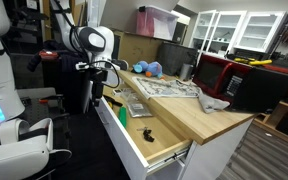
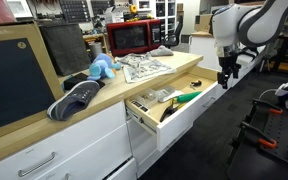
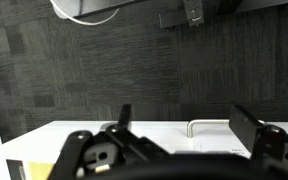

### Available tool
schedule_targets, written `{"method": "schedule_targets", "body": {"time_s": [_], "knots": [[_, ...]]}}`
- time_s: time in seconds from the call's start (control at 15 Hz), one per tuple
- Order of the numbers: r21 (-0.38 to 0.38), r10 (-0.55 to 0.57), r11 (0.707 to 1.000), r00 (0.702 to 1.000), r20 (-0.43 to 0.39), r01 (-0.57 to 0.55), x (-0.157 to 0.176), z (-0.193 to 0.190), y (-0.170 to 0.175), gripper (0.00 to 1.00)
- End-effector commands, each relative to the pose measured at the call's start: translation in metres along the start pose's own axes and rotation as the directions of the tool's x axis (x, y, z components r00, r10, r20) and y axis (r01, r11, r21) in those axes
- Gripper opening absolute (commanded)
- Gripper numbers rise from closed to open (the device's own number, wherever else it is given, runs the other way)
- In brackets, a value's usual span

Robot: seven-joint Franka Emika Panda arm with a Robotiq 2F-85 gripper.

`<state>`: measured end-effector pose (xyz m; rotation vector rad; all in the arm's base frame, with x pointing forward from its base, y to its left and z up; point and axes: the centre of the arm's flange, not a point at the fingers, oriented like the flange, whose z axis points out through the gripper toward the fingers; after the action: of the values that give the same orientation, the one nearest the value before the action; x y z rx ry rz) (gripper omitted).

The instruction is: Push closed the top right drawer of the chest of drawers

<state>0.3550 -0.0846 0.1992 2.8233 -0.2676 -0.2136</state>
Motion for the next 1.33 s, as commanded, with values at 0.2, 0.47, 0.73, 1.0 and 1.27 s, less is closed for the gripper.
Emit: {"method": "schedule_targets", "body": {"time_s": [0.2, 0.47, 0.73, 1.0, 1.27], "knots": [[-0.024, 0.037, 0.999, 0.993, -0.109, -0.04, 0.002, 0.027, -0.013, 0.49], [0.0, 0.057, 0.998, 0.984, -0.168, -0.058, 0.019, 0.029, -0.025, 0.18], [0.011, 0.048, 0.999, 0.981, -0.185, -0.047, 0.033, 0.058, -0.037, 0.0], [-0.009, 0.021, 1.0, 0.978, -0.207, -0.024, 0.057, 0.082, -0.046, 0.0], [-0.04, -0.016, 0.999, 0.973, -0.232, 0.007, 0.086, 0.091, -0.057, 0.0]]}}
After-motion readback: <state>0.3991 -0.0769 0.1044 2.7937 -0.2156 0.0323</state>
